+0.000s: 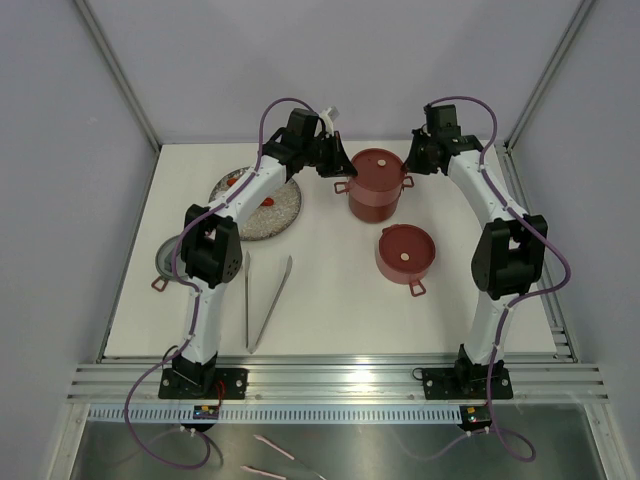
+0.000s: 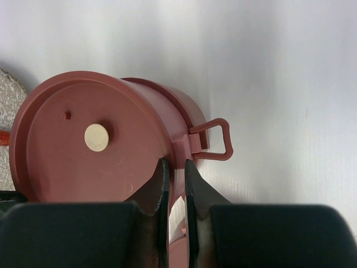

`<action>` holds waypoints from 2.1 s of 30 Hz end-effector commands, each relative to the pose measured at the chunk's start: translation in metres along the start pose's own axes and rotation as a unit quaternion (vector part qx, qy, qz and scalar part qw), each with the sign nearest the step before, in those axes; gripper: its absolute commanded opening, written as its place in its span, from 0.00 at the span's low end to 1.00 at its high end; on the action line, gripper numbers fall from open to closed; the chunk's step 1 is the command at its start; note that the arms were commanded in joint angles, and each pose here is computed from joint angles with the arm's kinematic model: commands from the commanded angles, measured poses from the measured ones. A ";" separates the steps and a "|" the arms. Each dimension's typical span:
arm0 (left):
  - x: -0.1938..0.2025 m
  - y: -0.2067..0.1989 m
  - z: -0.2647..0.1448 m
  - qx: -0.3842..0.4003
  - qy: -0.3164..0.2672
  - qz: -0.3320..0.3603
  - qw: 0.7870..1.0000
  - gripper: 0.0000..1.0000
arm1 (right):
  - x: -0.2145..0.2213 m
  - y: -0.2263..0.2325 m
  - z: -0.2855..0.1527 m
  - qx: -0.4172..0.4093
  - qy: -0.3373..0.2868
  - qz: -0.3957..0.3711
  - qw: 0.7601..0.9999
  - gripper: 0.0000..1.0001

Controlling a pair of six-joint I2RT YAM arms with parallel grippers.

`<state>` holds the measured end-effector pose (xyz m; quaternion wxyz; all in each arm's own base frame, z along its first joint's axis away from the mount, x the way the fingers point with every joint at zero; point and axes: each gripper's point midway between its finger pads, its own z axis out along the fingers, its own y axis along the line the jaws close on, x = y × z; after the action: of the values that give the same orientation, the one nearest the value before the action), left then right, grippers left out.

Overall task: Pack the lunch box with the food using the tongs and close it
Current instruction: Place the packing box into the packing box.

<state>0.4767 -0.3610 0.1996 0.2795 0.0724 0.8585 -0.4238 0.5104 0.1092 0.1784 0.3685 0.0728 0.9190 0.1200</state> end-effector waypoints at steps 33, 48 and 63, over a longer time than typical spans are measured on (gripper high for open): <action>-0.034 -0.054 -0.041 0.037 -0.051 0.033 0.997 0.50 | -0.004 -0.003 -0.027 0.006 -0.009 0.040 0.999 0.55; -0.047 -0.075 -0.033 0.060 -0.073 0.041 0.995 0.00 | -0.051 0.036 -0.069 -0.013 -0.055 0.006 0.998 0.23; -0.024 -0.027 0.038 0.019 -0.042 0.009 0.999 0.00 | 0.029 0.024 0.008 0.047 0.083 -0.009 0.995 0.00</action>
<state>0.4973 -0.3978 0.2214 0.3119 0.0694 0.8335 -0.4507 0.5102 0.1447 0.1919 0.3310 0.0698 0.9347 0.1089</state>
